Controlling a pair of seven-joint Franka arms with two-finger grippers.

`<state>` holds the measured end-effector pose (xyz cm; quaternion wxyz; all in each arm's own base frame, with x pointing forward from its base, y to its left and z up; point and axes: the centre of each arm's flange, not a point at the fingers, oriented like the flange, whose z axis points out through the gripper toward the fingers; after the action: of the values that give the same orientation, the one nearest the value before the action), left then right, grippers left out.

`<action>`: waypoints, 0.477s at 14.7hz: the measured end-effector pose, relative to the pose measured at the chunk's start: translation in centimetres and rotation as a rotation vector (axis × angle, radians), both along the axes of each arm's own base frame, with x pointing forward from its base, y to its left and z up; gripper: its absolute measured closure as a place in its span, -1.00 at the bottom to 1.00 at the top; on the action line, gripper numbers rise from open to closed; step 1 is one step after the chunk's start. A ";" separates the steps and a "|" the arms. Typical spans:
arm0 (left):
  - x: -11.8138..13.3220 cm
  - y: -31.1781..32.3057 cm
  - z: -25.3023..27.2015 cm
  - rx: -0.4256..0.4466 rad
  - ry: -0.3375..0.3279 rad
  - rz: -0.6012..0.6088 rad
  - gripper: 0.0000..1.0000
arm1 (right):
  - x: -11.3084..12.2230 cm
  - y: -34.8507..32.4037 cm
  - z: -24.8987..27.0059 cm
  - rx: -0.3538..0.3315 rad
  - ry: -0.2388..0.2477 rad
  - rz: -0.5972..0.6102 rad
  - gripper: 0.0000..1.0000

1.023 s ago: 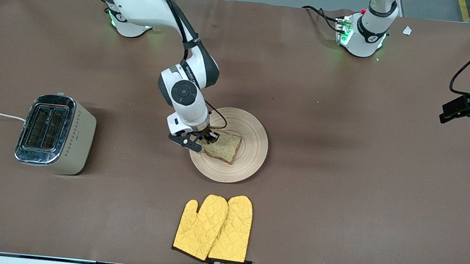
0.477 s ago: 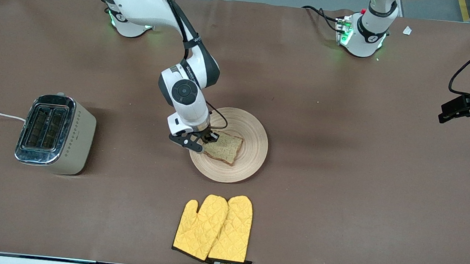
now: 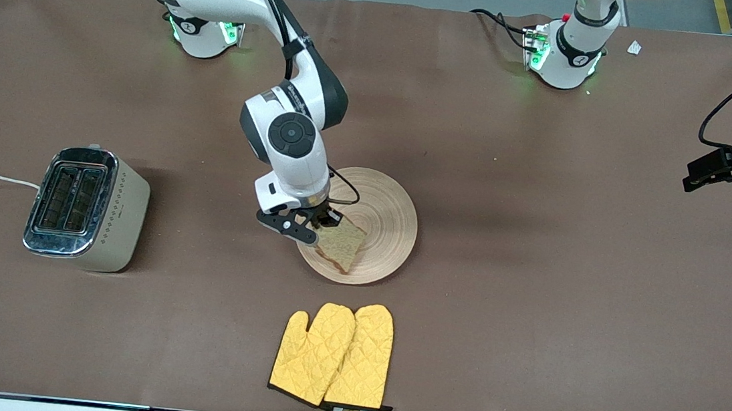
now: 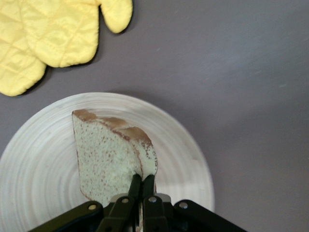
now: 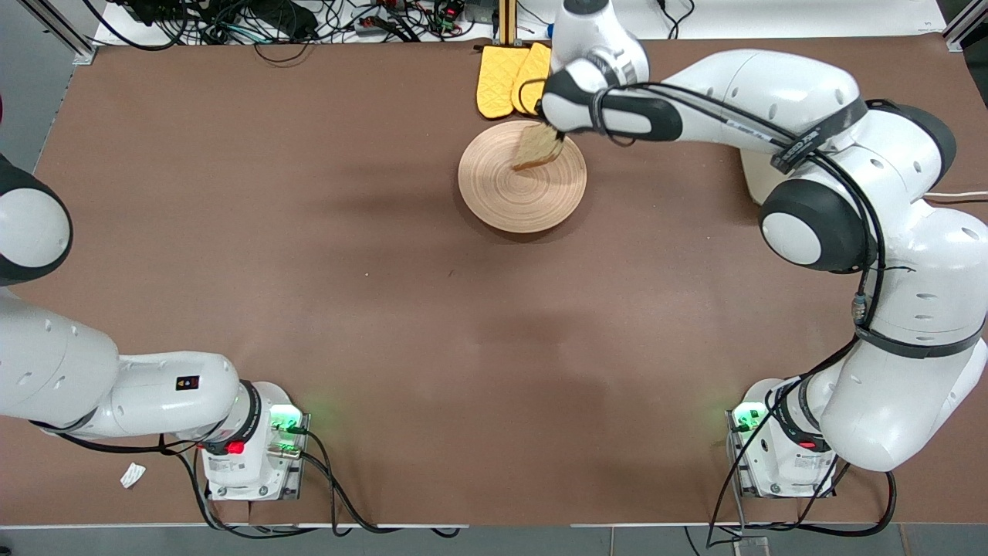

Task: Move plate and put bread in toaster
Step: 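Lift the bread with the right gripper and carry it over the toaster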

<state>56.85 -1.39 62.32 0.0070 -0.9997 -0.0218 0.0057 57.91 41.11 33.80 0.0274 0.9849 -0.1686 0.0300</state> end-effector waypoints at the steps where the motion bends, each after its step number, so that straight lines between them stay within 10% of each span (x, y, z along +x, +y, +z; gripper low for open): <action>1: 0.0 0.0 0.0 0.000 0.000 0.000 -1.00 | 0.2 -0.5 2.4 -0.076 0.022 0.019 0.91; 7: 0.0 0.0 0.0 0.000 0.001 0.002 -1.00 | 0.6 -10.1 14.1 -0.519 0.209 0.345 0.91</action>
<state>56.87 -1.39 62.27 0.0070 -0.9997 -0.0229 0.0062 58.54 31.01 47.92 0.2892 0.9568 0.0177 -0.0253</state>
